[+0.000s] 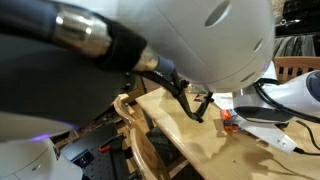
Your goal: Take a ziplock bag out of the box and put it on the table
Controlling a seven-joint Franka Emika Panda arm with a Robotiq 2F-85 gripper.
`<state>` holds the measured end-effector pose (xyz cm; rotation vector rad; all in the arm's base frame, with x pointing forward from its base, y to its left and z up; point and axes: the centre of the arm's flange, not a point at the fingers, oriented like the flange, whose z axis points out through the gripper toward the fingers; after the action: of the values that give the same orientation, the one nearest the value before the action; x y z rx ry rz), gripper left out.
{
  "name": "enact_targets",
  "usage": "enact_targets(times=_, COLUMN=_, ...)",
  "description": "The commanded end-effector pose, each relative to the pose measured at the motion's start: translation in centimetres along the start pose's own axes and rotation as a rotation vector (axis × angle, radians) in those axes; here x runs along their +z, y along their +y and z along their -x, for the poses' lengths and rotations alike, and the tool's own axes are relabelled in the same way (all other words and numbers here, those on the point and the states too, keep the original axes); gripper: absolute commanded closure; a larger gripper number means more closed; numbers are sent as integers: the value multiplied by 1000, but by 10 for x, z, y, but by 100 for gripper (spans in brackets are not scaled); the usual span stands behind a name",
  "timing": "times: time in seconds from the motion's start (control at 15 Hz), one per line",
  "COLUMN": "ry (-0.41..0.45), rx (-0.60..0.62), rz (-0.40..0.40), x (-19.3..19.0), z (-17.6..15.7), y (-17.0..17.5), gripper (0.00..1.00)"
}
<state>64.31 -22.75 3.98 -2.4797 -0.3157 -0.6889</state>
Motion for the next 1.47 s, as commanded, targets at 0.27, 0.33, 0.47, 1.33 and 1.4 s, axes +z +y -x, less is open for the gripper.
enact_targets(times=0.27, ry=-10, rx=-33, rz=-78, x=-3, z=-6, y=-6, gripper=26)
enact_targets(times=0.33, ry=-8, rx=-37, rz=-78, x=-3, z=-7, y=-7, gripper=31)
enact_targets(times=0.47, ry=-3, rx=-47, rz=-75, x=-4, z=-9, y=-7, gripper=51)
enact_targets(times=1.33, ry=-23, rx=-77, rz=-76, x=-4, z=-13, y=-15, gripper=6)
enact_targets(times=1.4, ry=-20, rx=-78, rz=-77, x=-4, z=-14, y=-16, gripper=0)
